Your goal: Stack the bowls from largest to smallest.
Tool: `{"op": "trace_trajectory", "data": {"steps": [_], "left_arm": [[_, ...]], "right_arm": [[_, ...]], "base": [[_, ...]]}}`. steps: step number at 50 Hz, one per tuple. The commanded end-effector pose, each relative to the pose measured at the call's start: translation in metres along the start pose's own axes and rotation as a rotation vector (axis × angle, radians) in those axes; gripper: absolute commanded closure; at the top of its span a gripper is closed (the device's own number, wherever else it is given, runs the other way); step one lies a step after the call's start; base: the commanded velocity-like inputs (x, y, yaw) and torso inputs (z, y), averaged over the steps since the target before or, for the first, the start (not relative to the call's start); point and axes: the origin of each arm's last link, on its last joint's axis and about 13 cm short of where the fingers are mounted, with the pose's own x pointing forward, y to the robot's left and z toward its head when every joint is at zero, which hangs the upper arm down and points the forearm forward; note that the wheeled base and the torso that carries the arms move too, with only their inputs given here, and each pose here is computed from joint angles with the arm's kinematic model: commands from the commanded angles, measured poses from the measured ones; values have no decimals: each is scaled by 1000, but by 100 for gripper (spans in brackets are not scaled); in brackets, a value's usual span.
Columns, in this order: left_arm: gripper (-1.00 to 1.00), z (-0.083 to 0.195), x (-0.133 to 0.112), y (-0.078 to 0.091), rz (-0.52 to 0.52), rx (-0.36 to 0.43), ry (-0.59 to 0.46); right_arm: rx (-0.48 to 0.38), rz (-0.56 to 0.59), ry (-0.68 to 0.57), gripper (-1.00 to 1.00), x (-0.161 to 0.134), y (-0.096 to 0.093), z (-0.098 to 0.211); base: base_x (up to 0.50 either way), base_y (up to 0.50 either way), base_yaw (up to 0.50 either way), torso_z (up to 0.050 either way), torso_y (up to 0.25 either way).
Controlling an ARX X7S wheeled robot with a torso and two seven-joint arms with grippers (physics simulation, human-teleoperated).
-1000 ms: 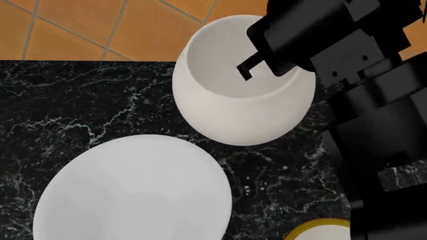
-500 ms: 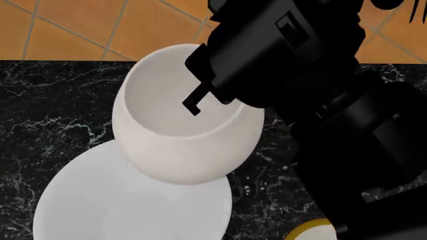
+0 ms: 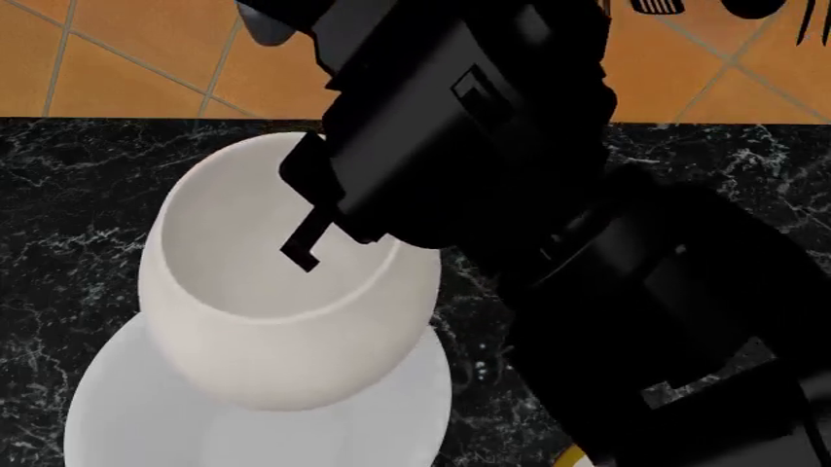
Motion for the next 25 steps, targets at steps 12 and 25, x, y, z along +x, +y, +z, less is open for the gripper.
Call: {"op": "trace_trajectory", "data": {"steps": [12,25], "left_arm": [[-100,-1,-2,2,6,4,5],[-100,-1,-1,1,-1,8,6]], "right_arm": [[-18,88,-21,100,35,9,-3],[-10,118,-25,100,51,15,-14]], "base": [[0,0,0,0,0],[0,0,0,0,1]]}}
